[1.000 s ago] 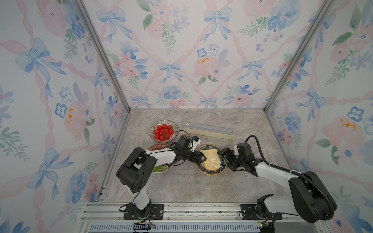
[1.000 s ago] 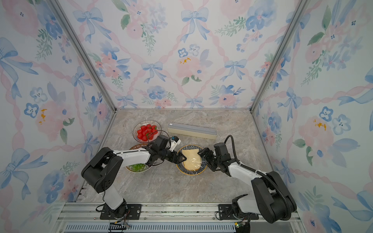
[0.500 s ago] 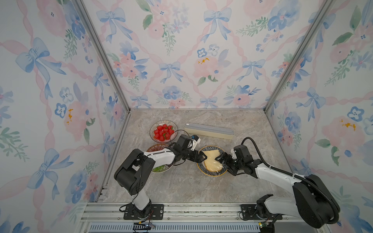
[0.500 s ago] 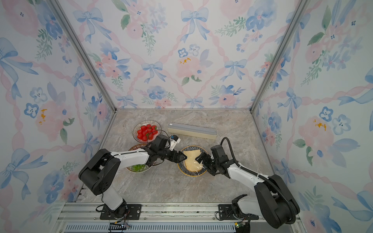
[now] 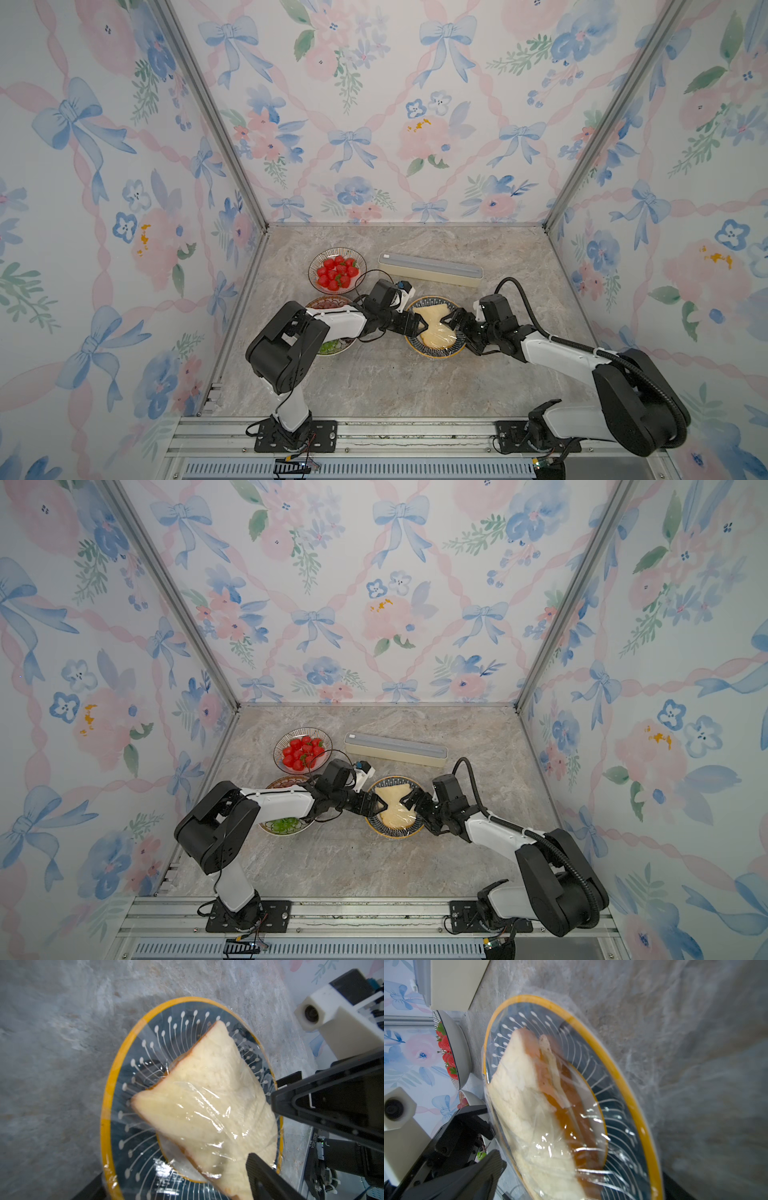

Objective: Wrap the plate with plastic wrap
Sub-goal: Cover the plate with plastic wrap.

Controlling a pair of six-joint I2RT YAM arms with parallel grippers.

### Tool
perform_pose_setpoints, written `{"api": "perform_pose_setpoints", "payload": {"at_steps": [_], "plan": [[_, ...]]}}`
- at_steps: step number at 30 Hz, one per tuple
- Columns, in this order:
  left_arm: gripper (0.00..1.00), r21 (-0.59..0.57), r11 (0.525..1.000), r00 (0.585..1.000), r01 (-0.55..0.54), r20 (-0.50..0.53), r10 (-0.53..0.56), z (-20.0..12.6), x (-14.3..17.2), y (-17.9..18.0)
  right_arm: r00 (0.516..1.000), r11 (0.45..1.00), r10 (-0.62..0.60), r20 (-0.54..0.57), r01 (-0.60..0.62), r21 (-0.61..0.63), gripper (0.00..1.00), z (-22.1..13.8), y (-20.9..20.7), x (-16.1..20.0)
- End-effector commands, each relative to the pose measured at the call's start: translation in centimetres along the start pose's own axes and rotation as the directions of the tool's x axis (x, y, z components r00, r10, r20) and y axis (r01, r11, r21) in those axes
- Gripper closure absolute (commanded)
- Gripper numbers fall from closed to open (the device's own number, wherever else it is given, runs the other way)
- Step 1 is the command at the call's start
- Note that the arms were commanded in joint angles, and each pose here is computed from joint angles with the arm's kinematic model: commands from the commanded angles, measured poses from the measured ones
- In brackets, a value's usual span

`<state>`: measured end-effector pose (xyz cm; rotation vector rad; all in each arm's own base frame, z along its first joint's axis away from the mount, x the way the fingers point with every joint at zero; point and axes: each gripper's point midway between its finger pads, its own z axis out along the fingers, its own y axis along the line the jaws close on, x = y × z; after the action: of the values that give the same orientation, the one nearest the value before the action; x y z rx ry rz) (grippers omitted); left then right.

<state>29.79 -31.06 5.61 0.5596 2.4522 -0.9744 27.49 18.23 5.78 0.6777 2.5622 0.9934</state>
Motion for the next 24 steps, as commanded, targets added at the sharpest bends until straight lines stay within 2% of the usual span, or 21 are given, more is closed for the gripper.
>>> {"api": "perform_pose_setpoints", "payload": {"at_steps": [1,6,15,19,24], "plan": [[0.10,-0.043,0.999,0.995,0.003,0.099,0.001,-2.3,-2.0,0.8,0.999,0.999,-0.034,-0.002,0.034,0.021,0.03,-1.4,-0.6,-0.1],[0.09,-0.067,0.997,0.993,0.028,0.116,-0.020,-3.2,-1.9,2.1,0.999,0.997,-0.049,-0.004,0.049,0.055,0.03,-2.4,-1.5,0.0],[0.09,-0.085,0.994,0.997,0.073,0.023,-0.071,0.0,0.0,4.4,0.998,0.995,-0.058,-0.023,0.060,0.084,0.03,-1.9,-2.1,-0.4],[0.10,-0.042,0.995,0.996,0.087,-0.024,-0.088,0.8,1.3,3.5,0.998,0.995,-0.051,-0.031,0.054,0.081,0.03,-1.6,-2.2,-0.3],[0.10,0.075,0.992,0.991,0.104,-0.092,-0.097,1.2,2.8,0.4,0.997,0.998,-0.040,-0.068,0.043,0.041,0.03,-0.7,-1.6,0.5]]}}
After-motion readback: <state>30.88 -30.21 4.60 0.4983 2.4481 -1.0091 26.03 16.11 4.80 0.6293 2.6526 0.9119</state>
